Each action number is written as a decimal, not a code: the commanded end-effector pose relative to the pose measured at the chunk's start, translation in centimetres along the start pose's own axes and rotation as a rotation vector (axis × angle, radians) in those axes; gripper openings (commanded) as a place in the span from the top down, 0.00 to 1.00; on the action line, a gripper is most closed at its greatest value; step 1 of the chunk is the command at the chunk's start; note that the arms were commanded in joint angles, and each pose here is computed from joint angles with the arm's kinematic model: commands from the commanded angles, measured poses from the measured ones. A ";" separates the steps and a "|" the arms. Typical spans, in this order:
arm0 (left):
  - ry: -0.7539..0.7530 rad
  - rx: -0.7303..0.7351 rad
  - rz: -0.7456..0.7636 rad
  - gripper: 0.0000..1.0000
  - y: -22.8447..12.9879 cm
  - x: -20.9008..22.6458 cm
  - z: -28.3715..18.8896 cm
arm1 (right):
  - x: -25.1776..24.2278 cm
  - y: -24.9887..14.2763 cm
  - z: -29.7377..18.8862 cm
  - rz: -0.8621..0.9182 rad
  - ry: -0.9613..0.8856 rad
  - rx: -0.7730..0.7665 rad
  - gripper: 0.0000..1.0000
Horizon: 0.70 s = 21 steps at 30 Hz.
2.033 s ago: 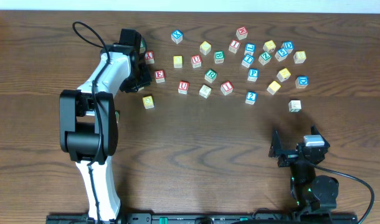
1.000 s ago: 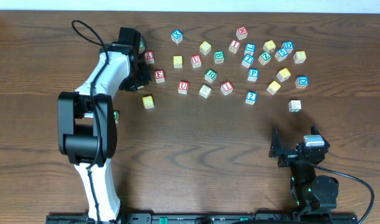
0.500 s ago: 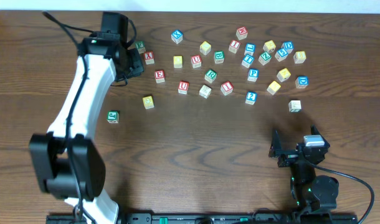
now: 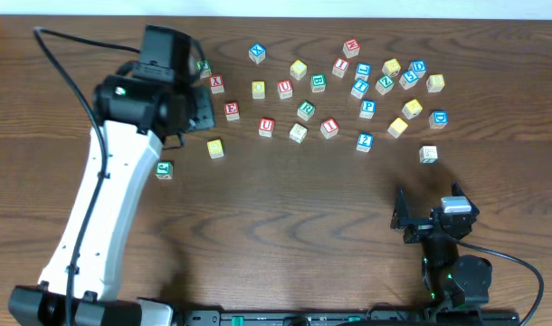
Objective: Spell out NEURIPS
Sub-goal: 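Lift the green N block and carry it toward the near-left area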
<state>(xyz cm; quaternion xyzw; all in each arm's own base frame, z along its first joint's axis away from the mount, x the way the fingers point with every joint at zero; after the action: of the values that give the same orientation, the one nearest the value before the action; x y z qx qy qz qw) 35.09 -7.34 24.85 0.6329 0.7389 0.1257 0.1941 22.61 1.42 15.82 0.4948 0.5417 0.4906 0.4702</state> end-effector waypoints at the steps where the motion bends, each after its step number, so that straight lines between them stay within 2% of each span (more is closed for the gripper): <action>1: 0.089 -0.012 0.051 0.89 -2.1 -0.5 -0.1 | -0.2 -0.1 0.0 0.015 -0.009 0.002 0.01; 11: 0.048 0.019 0.129 0.91 -8.2 -3.0 3.0 | -0.2 -0.1 0.0 0.015 -0.009 0.002 0.01; 21: 0.070 0.060 0.034 0.91 -13.2 -0.9 7.1 | -0.2 -0.1 0.0 0.015 -0.009 0.002 0.01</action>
<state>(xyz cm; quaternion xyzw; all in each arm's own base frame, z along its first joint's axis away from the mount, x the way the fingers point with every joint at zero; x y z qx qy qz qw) 27.18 -11.41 14.01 0.6706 0.7156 0.1272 0.1484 22.61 1.42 15.81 0.4950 0.5417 0.4906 0.4700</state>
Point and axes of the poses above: each gripper's point midway between its finger pads, its own z axis out along the fingers, its own x axis along the line the jaws close on, y = z × x, the point moved 2 cm from there along -z, back along the fingers, and after that the axes turned 1 degree about -z, right-handed, at the moved point
